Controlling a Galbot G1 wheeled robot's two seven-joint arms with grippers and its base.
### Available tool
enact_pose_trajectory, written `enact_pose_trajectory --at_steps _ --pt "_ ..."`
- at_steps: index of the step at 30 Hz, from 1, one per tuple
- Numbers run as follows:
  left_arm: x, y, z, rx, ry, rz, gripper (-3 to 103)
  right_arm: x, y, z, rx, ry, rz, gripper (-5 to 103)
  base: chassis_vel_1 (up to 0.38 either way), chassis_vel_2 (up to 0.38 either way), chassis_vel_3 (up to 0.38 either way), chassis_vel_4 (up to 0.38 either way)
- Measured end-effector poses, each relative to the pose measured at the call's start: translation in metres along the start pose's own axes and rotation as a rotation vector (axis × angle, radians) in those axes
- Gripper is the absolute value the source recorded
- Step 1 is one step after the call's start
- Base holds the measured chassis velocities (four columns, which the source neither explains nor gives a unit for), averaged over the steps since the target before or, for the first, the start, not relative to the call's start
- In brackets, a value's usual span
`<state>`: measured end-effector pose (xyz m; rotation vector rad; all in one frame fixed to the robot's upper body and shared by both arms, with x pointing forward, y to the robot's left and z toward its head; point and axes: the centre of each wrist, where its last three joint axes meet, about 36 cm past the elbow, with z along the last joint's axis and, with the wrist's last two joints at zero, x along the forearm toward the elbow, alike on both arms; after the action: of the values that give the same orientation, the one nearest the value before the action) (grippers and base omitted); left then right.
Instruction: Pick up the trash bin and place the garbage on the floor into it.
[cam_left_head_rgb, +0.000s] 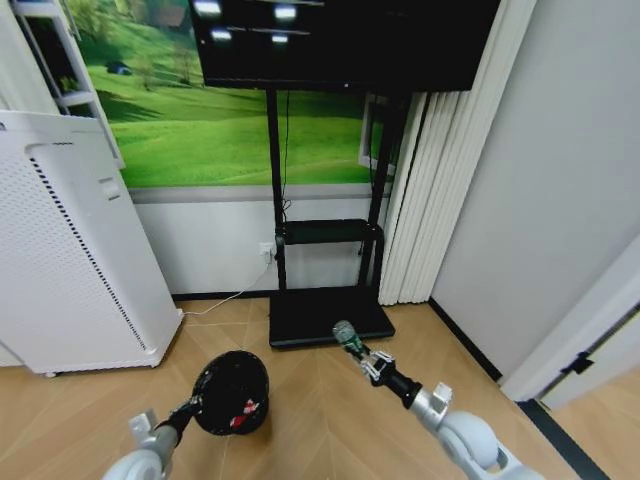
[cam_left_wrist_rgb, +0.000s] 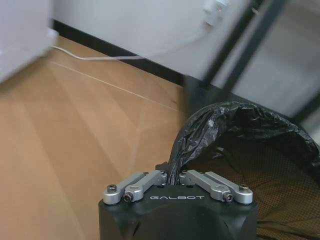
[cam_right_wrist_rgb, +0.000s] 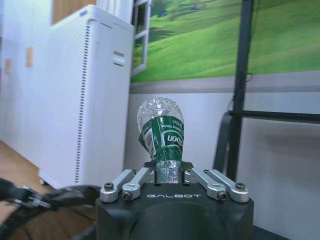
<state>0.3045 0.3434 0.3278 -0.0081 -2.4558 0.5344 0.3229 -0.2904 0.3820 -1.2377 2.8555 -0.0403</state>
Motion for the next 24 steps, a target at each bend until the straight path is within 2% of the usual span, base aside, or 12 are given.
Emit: enact_pose_trajectory --at_steps 1,2,4,6,7,9,10,12,13,16,21,24 --pt "-0.007 -0.003 0.002 -0.025 0.023 0.048 4 -0.001 0.009 0.001 -0.004 -0.006 -0.023 21 0.000 0.000 0.000 0.000" --pt "-0.007 -0.003 0.002 -0.025 0.023 0.048 4 -0.001 0.009 0.001 -0.004 -0.006 -0.023 21 0.000 0.000 0.000 0.000" --pt "-0.017 -0.005 0.005 -0.081 0.064 0.113 4 -0.006 0.025 0.004 -0.011 -0.005 -0.073 21 0.000 0.000 0.000 0.000" --pt "-0.025 -0.006 0.009 -0.119 0.099 0.150 4 -0.010 0.036 0.008 -0.003 0.001 -0.111 21 0.000 0.000 0.000 0.000" --pt "-0.025 -0.006 0.009 -0.119 0.099 0.150 4 -0.010 0.036 0.008 -0.003 0.001 -0.111 21 0.000 0.000 0.000 0.000" --pt "-0.035 -0.012 0.016 -0.158 0.131 0.221 4 -0.018 0.046 0.016 0.035 0.015 -0.173 21 0.000 0.000 0.000 0.000" --pt "-0.035 -0.012 0.016 -0.158 0.131 0.221 4 -0.018 0.046 0.016 0.035 0.015 -0.173 21 0.000 0.000 0.000 0.000" --pt "-0.042 -0.022 0.022 -0.170 0.150 0.284 4 -0.026 0.056 0.022 0.038 0.017 -0.214 21 0.000 0.000 0.000 0.000" --pt "-0.042 -0.022 0.022 -0.170 0.150 0.284 4 -0.026 0.056 0.022 0.038 0.017 -0.214 21 0.000 0.000 0.000 0.000" --pt "-0.050 -0.030 0.025 -0.186 0.169 0.359 4 -0.036 0.059 0.023 0.051 0.007 -0.244 21 0.000 0.000 0.000 0.000" --pt "-0.062 -0.038 0.022 -0.208 0.173 0.401 4 -0.042 0.064 0.024 0.042 0.000 -0.281 21 0.000 0.000 0.000 0.000" --pt "-0.073 -0.049 0.020 -0.211 0.168 0.427 4 -0.051 0.074 0.026 0.026 -0.010 -0.322 21 0.000 0.000 0.000 0.000"
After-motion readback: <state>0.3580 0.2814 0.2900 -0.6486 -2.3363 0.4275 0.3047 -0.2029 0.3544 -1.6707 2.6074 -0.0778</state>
